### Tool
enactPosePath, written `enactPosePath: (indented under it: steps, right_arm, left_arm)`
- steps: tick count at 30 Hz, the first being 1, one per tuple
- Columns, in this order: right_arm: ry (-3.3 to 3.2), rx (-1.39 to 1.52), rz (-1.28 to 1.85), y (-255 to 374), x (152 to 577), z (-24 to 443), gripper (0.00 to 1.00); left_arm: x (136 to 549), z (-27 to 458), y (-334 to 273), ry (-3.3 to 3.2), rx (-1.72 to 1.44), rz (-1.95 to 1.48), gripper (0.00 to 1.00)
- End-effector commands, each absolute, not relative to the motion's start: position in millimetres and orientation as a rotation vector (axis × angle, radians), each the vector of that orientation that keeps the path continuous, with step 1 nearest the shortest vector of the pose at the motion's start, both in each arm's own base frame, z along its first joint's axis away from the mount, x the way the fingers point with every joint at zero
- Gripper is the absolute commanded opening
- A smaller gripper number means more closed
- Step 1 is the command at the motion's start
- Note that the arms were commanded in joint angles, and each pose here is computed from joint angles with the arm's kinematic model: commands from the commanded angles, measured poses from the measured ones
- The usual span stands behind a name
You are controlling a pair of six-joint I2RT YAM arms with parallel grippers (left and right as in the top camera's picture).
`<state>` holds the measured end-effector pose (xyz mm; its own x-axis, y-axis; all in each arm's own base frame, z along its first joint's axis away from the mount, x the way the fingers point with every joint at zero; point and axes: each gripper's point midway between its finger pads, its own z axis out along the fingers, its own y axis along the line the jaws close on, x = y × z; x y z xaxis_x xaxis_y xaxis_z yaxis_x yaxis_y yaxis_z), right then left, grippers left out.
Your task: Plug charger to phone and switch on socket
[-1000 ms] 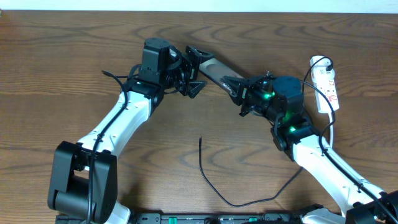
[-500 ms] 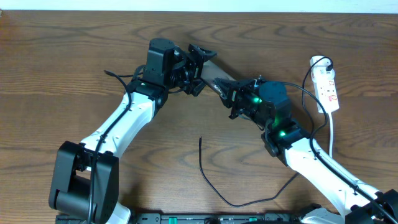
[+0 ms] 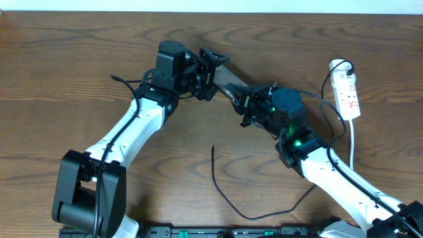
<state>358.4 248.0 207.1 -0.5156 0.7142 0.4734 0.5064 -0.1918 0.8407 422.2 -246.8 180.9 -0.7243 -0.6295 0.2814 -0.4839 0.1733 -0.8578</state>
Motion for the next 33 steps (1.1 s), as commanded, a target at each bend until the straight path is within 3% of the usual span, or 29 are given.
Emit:
enactPosePath:
  steps: [1,6,10,20,26,33]
  right_arm:
    - [1.837,1.433,1.830,250.4,359.9,221.4,0.01]
    - [1.835,1.442,1.834,250.6,359.7,221.3,0.01]
    - [1.839,1.454,1.839,252.5,358.2,220.7,0.01]
    - [1.840,1.453,1.839,252.8,358.0,220.7,0.01]
    - [1.841,1.452,1.840,253.3,357.6,220.7,0.01]
    - [1.845,1.448,1.843,254.9,356.6,221.0,0.01]
  left_arm:
    - [426.5,203.0,-247.4,2.250,-1.062,-1.619,0.82]
    - [426.5,203.0,-247.4,2.250,-1.062,-1.619,0.79]
    - [426.5,203.0,-247.4,2.250,-1.062,-1.618,0.65]
    - [426.4,202.9,-247.4,2.251,-1.062,-1.618,0.64]
    - [426.4,202.9,-247.4,2.251,-1.062,-1.618,0.51]
    - [426.4,202.9,-247.4,2.251,-1.062,-1.618,0.28]
